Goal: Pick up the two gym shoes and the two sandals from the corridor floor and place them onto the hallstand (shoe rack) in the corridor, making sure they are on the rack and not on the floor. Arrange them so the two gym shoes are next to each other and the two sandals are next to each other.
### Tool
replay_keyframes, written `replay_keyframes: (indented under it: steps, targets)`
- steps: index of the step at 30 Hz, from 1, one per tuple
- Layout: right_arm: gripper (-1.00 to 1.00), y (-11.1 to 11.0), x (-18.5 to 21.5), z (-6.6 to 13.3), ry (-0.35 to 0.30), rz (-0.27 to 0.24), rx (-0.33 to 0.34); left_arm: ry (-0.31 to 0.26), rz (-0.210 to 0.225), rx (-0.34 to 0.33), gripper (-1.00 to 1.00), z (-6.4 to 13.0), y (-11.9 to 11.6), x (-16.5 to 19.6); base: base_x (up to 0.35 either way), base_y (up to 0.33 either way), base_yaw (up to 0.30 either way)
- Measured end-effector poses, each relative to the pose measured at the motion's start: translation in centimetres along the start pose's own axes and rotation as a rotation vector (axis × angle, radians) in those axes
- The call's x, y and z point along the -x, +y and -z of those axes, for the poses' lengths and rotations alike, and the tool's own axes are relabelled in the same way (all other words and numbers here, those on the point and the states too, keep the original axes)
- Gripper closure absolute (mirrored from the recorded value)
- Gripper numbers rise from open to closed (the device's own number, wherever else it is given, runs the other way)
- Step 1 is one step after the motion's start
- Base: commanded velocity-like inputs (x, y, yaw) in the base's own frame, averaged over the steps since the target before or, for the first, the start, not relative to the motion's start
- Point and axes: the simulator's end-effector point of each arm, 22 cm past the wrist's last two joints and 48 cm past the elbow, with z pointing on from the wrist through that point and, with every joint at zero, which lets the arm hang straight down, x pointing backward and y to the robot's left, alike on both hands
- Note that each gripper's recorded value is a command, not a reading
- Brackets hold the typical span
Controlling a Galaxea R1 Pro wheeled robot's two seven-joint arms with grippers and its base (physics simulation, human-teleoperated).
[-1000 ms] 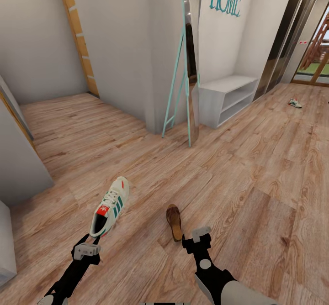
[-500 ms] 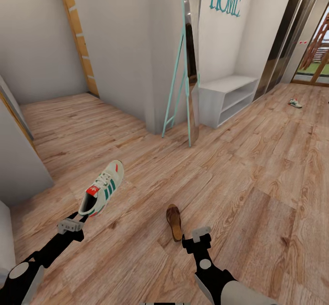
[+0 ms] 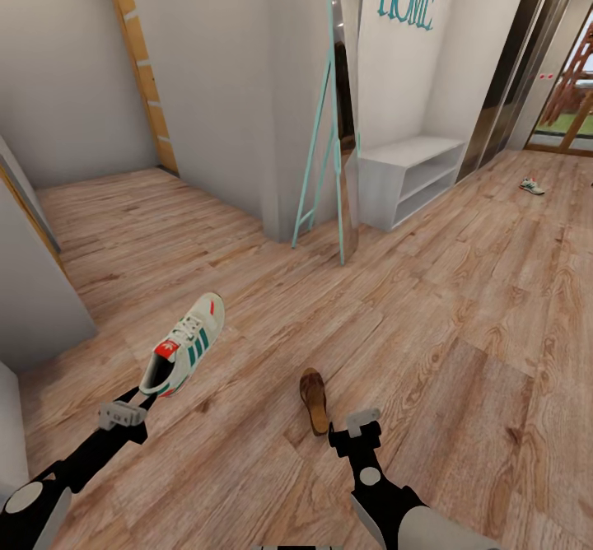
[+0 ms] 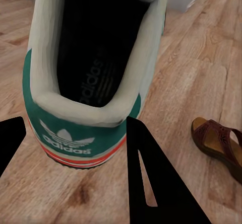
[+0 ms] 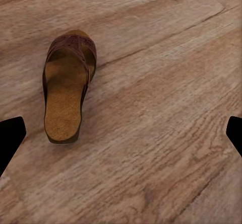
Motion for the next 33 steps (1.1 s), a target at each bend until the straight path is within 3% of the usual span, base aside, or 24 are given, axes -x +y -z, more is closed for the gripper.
replay_keyframes:
  steps: [33]
  targets:
    - [-1.00,-0.2,0.9,-0.2,-0.018,-0.008,-0.004,0.000,0.006,0.006,1.00,0.3,-0.2,-1.1,0.015,0.000,0.000]
